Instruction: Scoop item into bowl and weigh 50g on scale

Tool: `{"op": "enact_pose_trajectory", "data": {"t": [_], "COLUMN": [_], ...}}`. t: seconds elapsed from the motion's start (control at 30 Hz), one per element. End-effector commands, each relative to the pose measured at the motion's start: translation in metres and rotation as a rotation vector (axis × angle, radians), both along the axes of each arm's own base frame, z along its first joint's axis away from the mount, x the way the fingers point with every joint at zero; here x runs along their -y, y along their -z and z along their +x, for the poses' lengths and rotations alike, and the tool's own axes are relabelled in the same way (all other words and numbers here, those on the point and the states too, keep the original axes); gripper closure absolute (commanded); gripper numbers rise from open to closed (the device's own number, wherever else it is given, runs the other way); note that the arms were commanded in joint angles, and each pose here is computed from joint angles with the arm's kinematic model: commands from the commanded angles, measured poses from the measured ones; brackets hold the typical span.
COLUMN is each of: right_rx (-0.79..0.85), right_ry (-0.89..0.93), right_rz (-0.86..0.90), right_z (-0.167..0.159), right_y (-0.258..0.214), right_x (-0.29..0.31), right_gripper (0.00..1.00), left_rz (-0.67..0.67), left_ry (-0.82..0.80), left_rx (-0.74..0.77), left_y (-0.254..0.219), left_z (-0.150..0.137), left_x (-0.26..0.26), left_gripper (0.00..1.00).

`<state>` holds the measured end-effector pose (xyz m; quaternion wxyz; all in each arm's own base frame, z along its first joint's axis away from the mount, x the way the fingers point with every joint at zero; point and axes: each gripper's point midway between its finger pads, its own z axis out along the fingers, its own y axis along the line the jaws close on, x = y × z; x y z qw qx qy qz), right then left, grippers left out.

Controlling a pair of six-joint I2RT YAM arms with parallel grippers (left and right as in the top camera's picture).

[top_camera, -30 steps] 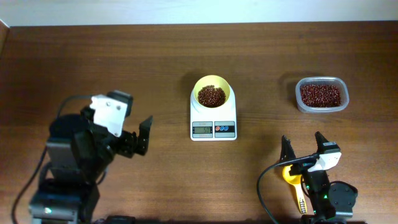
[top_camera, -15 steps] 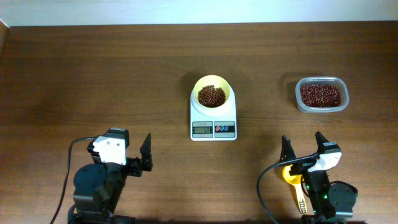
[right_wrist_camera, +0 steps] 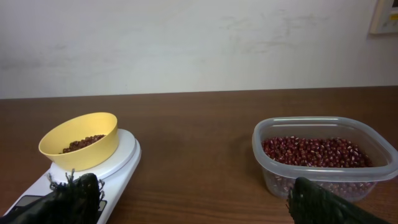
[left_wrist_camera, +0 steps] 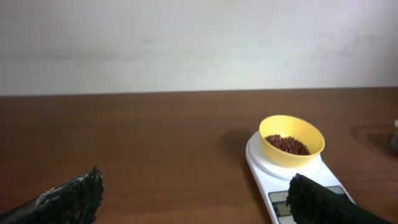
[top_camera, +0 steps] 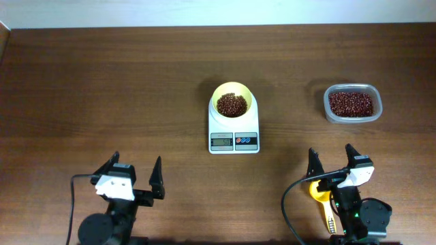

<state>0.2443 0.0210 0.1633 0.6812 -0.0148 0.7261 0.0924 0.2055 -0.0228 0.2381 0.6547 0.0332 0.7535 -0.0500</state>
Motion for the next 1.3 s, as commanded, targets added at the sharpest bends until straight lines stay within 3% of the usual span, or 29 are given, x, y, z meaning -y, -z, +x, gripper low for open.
{"op": "enact_pose_trajectory", "data": {"t": [0.0,0.23,0.47,0.6,0.8,1.27], "right_rx": [-0.006,-0.006,-0.006,-0.006,-0.006,-0.006], "right_ry": [-0.003,-0.003,-0.003,-0.003,-0.003,-0.003], "right_rz": [0.0,0.0,0.0,0.0,0.0,0.0], "right_z": [0.0,0.0,0.0,0.0,0.0,0.0], "right_y": [0.003,0.003,0.003,0.003,0.003,0.003], "right_x": [-0.001,-0.001,-0.001,-0.001,-0.001,-0.001], "right_gripper": [0.01,0.01,0.01,0.01,0.01,0.01], "left_rz": [-0.015,-0.013,-0.008,0.102,0.109,0.135], "left_ry": [-0.002,-0.064,-0.094,-0.119,-0.191,-0.121], "left_rx": [0.033,0.097,0.143,0.103,0.061,0.065], "left_y": [-0.001,0.002,0.061,0.072,0.082,0.082], "left_z": [-0.003,0.011,0.041,0.041,0.04,0.04], "left_x": [0.0,-0.01,-0.014,-0.02,-0.041,-0.026], "left_gripper": [0.02,0.02,0.02,0.02,0.02,0.02]}}
